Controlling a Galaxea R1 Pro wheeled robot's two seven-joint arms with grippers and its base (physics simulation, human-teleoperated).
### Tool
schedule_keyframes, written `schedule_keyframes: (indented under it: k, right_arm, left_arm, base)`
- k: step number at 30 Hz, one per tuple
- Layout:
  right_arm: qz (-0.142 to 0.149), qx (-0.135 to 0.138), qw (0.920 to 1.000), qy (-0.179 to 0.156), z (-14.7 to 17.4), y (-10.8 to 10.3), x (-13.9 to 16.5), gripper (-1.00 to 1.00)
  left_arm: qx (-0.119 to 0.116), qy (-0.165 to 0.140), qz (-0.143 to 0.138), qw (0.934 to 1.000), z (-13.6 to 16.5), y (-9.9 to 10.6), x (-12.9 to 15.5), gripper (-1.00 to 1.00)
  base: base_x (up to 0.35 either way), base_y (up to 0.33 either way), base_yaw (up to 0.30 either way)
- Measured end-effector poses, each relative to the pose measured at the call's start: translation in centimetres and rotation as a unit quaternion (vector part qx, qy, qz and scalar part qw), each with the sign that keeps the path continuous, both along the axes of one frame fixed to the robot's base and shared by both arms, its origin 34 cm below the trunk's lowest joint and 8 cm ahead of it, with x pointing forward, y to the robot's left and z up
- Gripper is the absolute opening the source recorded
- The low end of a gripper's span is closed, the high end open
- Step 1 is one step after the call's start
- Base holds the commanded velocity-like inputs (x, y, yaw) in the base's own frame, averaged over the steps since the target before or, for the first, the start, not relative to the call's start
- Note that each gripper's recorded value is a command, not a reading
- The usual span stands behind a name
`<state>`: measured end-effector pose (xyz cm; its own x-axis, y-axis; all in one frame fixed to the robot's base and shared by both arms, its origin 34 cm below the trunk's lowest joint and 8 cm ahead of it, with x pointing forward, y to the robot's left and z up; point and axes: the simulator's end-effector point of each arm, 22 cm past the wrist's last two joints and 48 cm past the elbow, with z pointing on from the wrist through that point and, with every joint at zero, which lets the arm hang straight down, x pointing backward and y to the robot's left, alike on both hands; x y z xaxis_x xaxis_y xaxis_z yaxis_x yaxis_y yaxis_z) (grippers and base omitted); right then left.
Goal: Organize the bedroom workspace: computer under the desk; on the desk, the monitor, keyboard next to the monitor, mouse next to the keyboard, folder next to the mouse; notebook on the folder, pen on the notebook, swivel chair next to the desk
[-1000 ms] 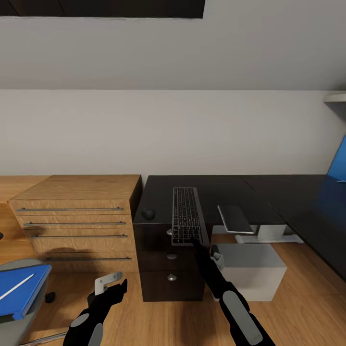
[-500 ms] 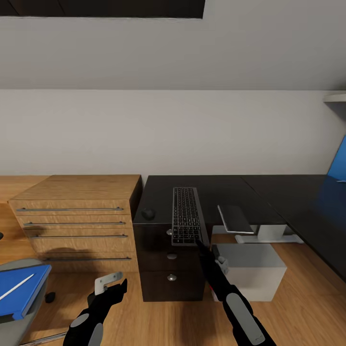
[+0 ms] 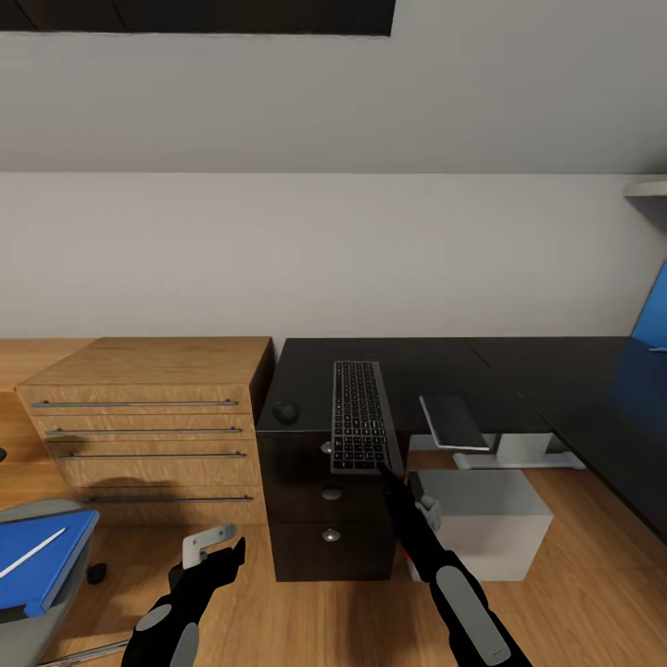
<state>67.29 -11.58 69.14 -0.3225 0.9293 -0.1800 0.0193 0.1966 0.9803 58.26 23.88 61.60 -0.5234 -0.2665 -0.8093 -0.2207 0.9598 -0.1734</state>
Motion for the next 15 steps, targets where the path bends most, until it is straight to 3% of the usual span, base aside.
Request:
schedule_keyframes:
  k: [15]
  right_arm:
    - [0.000,0.000,1.0000,0.000,1.8,0.0,0.3,1.00]
  left_arm:
    - [0.000,0.000,0.000,1.0000,1.8,0.0,0.3,1.00]
  base:
    - [0.000,0.000,0.000]
